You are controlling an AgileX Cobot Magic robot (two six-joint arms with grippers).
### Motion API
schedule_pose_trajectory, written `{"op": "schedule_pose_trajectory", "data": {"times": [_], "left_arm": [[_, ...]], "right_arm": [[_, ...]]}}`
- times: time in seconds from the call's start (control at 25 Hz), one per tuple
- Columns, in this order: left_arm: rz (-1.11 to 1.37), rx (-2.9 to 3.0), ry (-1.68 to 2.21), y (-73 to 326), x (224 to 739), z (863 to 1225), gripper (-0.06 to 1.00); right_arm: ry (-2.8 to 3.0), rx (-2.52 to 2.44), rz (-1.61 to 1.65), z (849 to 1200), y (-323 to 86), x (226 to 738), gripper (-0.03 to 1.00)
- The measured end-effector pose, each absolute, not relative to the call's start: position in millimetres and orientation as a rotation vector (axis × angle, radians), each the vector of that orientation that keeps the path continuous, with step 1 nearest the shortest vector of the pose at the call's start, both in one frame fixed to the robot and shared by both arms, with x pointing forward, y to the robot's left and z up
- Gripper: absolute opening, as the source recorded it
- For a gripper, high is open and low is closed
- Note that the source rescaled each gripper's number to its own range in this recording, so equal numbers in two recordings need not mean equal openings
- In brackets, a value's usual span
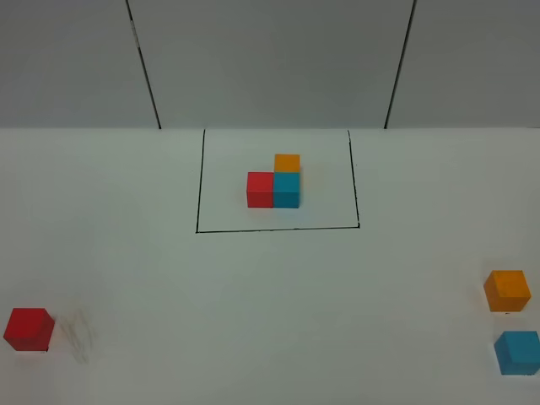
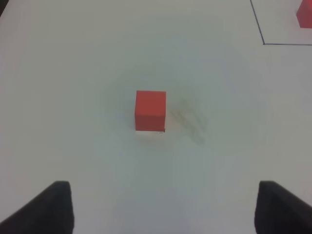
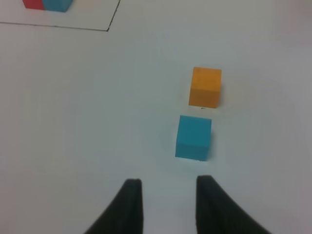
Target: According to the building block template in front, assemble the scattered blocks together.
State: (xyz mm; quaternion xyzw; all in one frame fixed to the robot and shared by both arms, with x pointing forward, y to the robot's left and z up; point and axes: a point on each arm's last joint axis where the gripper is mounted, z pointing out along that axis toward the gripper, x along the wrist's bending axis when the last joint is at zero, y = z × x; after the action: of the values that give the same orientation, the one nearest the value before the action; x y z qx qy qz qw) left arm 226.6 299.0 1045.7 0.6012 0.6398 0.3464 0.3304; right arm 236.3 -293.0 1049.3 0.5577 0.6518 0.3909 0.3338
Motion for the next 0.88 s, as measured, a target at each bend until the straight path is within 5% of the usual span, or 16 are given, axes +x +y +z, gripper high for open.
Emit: {"op": "schedule_pose_trajectory", "data": {"times": [0.6,0.88], "left_arm": [[0.9,1.578,1.686,300,229,1047,0.98],[0.819,1.505,1.882,308,271,1091,0.85]], "right_arm": [[1.702,1.456,1.02,1049,-293,236,0.0],[1.702,1.456,1.02,1049,-293,236,0.0]]}}
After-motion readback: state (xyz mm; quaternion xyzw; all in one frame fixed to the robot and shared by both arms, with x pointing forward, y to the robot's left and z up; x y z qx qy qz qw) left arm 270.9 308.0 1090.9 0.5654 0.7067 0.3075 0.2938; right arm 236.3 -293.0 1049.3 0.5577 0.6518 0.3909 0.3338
